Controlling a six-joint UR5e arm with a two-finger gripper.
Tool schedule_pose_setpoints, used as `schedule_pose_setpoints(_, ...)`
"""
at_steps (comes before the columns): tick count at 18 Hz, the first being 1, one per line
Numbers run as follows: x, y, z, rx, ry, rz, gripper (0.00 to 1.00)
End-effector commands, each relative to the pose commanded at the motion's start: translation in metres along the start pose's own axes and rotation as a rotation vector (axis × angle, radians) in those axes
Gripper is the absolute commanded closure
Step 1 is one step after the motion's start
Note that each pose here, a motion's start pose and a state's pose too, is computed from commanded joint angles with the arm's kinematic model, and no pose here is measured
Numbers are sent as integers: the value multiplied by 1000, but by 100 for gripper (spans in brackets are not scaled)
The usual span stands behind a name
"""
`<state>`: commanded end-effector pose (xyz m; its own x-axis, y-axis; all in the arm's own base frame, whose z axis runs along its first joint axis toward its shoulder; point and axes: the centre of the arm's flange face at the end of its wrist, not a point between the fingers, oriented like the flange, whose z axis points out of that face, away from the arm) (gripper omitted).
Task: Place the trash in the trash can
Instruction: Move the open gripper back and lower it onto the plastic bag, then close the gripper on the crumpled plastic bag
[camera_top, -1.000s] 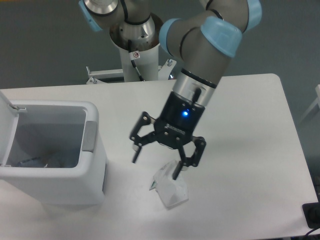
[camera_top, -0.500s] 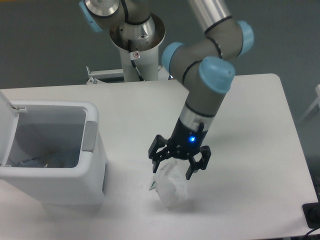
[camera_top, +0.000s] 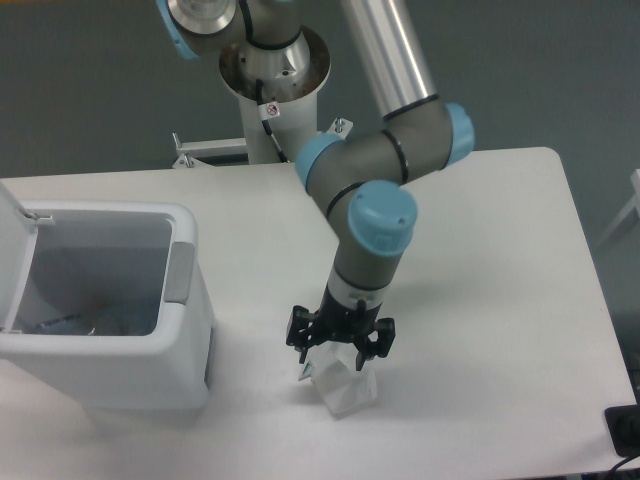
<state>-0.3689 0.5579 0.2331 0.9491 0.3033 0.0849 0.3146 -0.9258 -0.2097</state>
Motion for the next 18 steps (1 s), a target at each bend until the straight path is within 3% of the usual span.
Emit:
schedule_pose_setpoints(3, 6, -2, 15, -33, -22, -8, 53)
schedule_pose_setpoints(6, 7, -1, 17, -40, -27, -33, 74)
schedule_pose_setpoints(7, 7, -1, 16, -40, -27, -34, 93)
schedule_pose_setpoints(8, 8, -1, 17, -42, -27, -33, 100)
schedule_pose_setpoints(16, 9, -6, 6, -17, -31, -29, 100)
schedule_pose_setpoints(18, 7, -21, -10, 31, -24, -88, 100)
